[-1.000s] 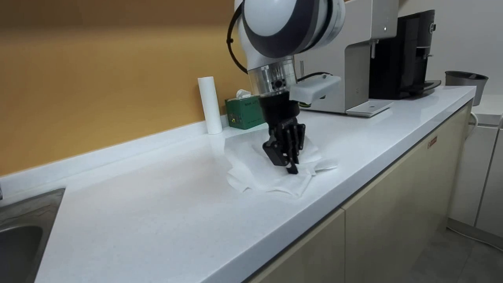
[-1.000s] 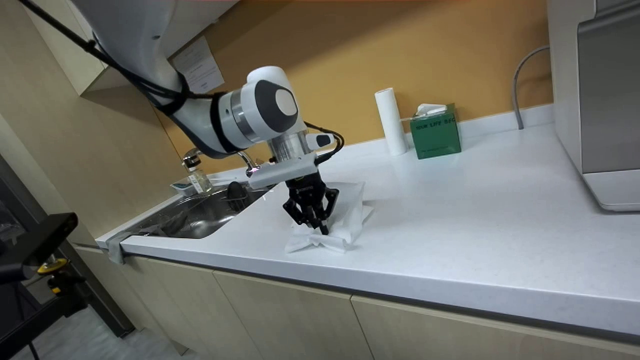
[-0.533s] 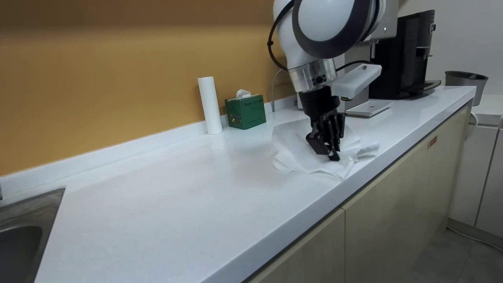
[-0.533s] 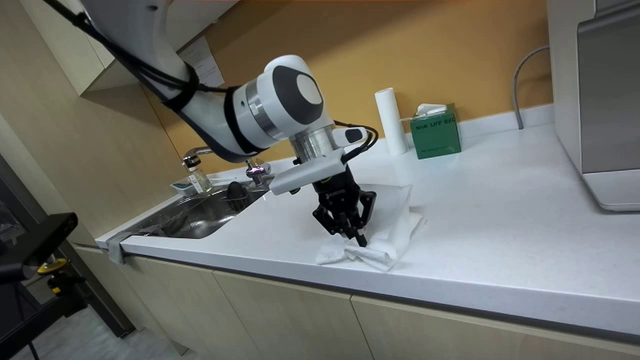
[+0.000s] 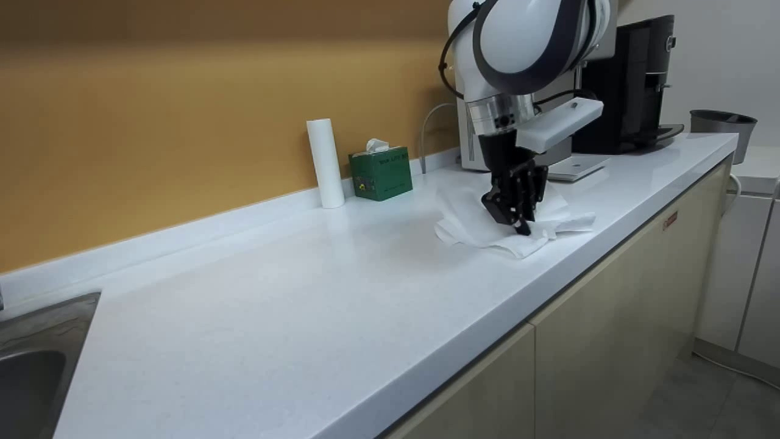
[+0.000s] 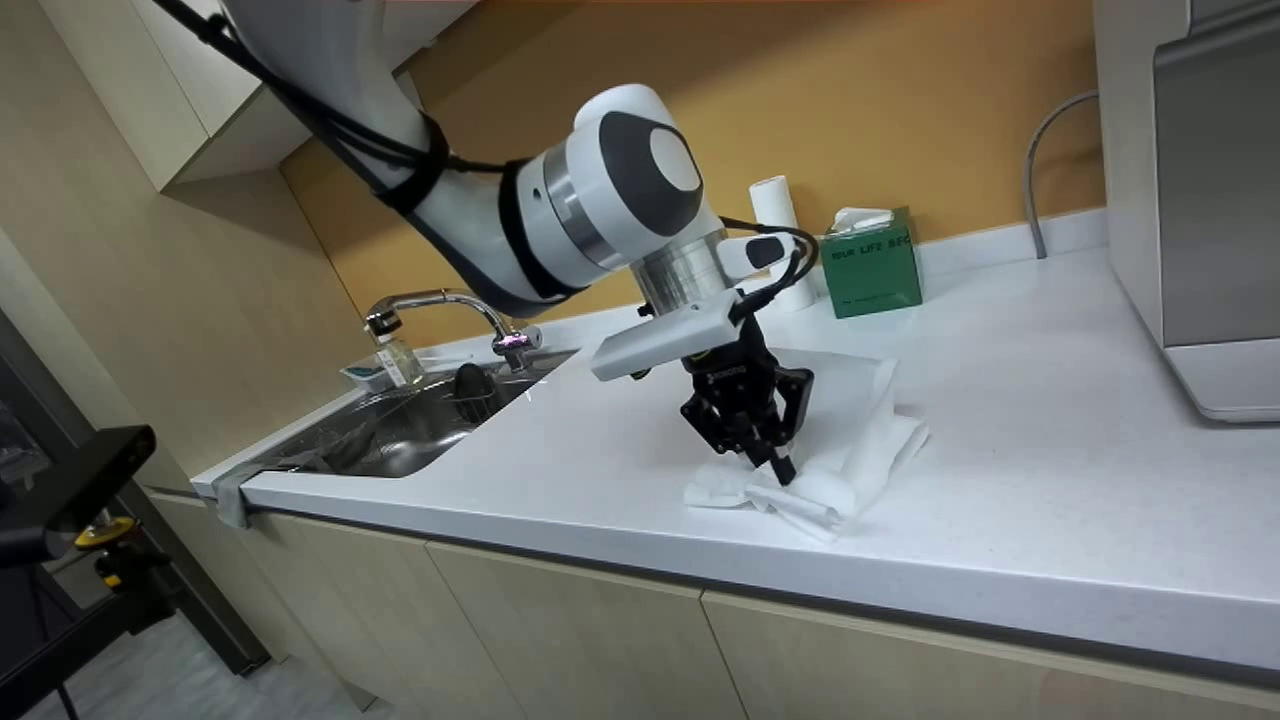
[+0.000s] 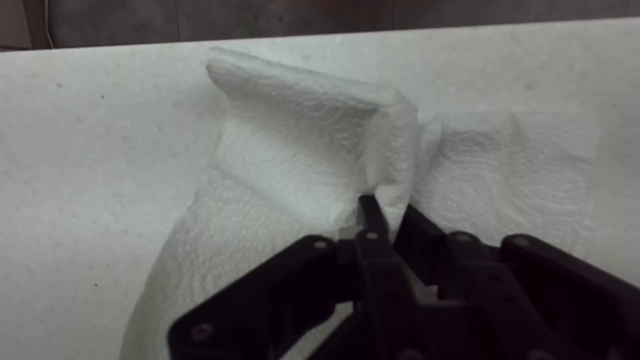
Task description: Clean the counter using the serviette
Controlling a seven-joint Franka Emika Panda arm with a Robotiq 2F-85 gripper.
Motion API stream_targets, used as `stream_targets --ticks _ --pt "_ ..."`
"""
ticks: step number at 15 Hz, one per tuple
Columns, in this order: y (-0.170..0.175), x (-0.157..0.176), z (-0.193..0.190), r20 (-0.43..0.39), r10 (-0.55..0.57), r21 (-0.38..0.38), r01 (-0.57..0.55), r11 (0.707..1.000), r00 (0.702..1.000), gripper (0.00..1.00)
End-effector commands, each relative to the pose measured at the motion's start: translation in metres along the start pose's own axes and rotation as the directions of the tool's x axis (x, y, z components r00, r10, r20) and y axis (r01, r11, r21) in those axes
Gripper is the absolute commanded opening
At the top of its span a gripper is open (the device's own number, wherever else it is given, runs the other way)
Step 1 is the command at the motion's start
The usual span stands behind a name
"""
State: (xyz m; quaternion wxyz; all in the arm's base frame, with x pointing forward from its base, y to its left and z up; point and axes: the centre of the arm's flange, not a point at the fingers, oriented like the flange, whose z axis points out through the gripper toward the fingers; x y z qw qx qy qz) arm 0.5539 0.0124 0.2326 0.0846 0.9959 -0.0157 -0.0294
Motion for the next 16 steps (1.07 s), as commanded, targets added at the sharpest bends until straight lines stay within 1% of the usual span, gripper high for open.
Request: stream_targets --ticks 1,5,6,8,9,10,12,16 --pt "0.0 0.012 -0.02 -0.058 0.054 -0.01 -0.055 0.998 0.997 0.47" --pt "0.009 0.02 -0.068 -0.15 0.08 -0.018 -0.083 0.996 0.985 0.75" --pt "0.011 0.021 -0.081 -0.172 0.09 -0.024 -0.096 0.995 0.981 0.81" --pt "0.017 0.02 -0.106 -0.189 0.126 -0.032 -0.135 0.99 0.974 0.95" --pt "0.019 0.019 -0.115 -0.191 0.145 -0.035 -0.155 0.987 0.971 0.99" --pt "0.021 0.015 -0.123 -0.187 0.163 -0.037 -0.173 0.984 0.969 1.0" --pt "0.023 0.005 -0.134 -0.177 0.165 -0.046 -0.175 0.983 0.97 1.0" --pt "0.025 -0.01 -0.141 -0.136 0.156 -0.053 -0.164 0.985 0.978 1.0"
